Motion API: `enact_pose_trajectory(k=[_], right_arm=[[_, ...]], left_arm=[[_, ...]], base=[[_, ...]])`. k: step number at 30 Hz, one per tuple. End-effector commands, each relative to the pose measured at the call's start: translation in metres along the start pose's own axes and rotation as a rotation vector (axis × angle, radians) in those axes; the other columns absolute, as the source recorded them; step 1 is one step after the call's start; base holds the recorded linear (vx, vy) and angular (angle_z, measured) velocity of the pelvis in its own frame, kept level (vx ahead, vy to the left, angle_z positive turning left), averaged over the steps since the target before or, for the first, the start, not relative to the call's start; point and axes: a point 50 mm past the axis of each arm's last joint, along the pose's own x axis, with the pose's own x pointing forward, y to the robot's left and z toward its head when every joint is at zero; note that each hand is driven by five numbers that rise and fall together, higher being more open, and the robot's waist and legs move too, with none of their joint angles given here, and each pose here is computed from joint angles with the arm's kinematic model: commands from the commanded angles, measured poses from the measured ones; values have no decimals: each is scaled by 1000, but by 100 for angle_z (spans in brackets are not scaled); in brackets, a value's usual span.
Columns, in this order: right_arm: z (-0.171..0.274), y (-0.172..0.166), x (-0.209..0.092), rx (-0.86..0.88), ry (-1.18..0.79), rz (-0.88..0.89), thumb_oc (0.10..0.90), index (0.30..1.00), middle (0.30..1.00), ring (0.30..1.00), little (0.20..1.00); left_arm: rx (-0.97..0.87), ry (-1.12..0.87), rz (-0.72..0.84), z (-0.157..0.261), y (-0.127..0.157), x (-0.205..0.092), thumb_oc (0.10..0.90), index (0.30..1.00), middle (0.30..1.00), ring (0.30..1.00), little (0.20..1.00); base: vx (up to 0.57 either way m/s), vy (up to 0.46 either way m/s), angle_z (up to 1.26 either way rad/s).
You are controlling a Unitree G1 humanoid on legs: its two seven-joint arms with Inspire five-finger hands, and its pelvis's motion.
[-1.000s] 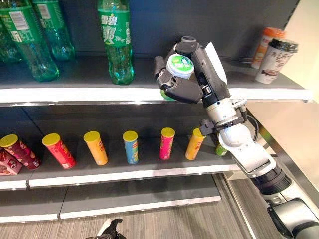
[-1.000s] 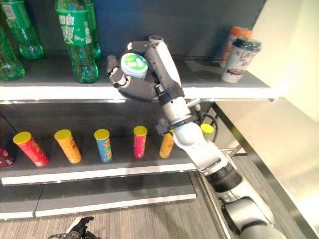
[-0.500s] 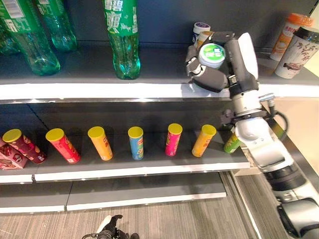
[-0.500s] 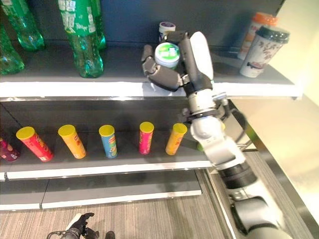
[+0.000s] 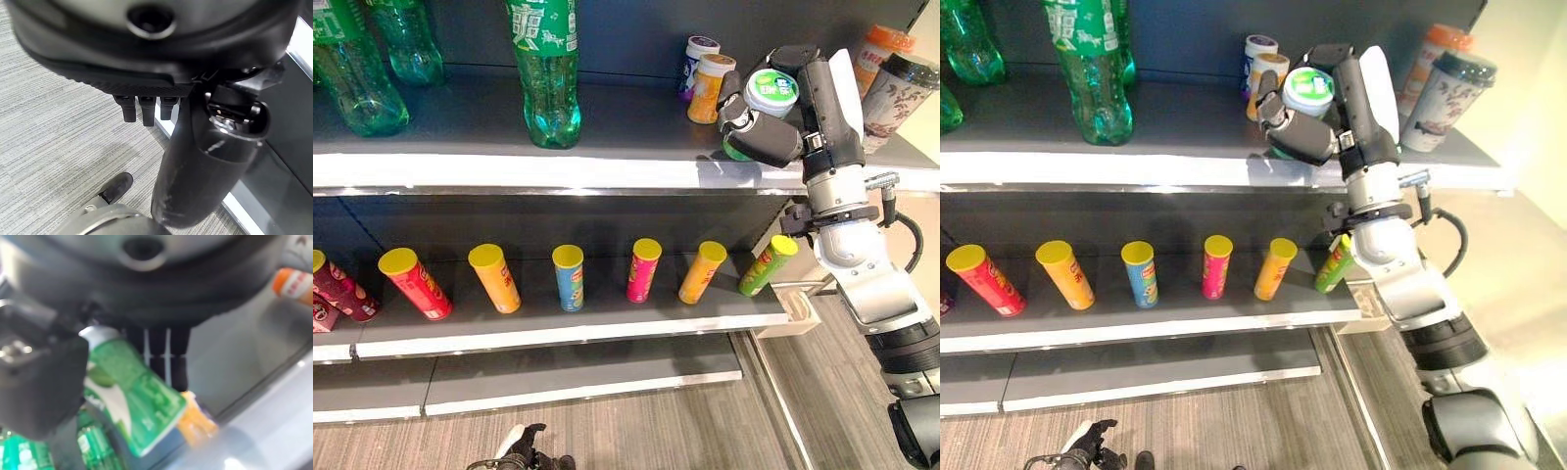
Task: Put the goods on the table back onto the shelves and tidy them up.
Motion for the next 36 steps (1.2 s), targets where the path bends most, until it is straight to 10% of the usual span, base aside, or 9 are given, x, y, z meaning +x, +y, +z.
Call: enact_pose_trajectory(k=[1, 36], right_arm=[[26, -20, 23, 68, -140, -78, 400, 300, 300, 300, 300], [-4, -16, 52, 91, 32, -40, 400, 300, 300, 300, 300]], left_arm=[[29, 51, -132, -12, -38, -10, 800, 900, 900, 900, 900], [-18, 90, -124, -21, -31, -10, 800, 900, 900, 900, 900]], base=[[0, 0, 0], [0, 0, 0]])
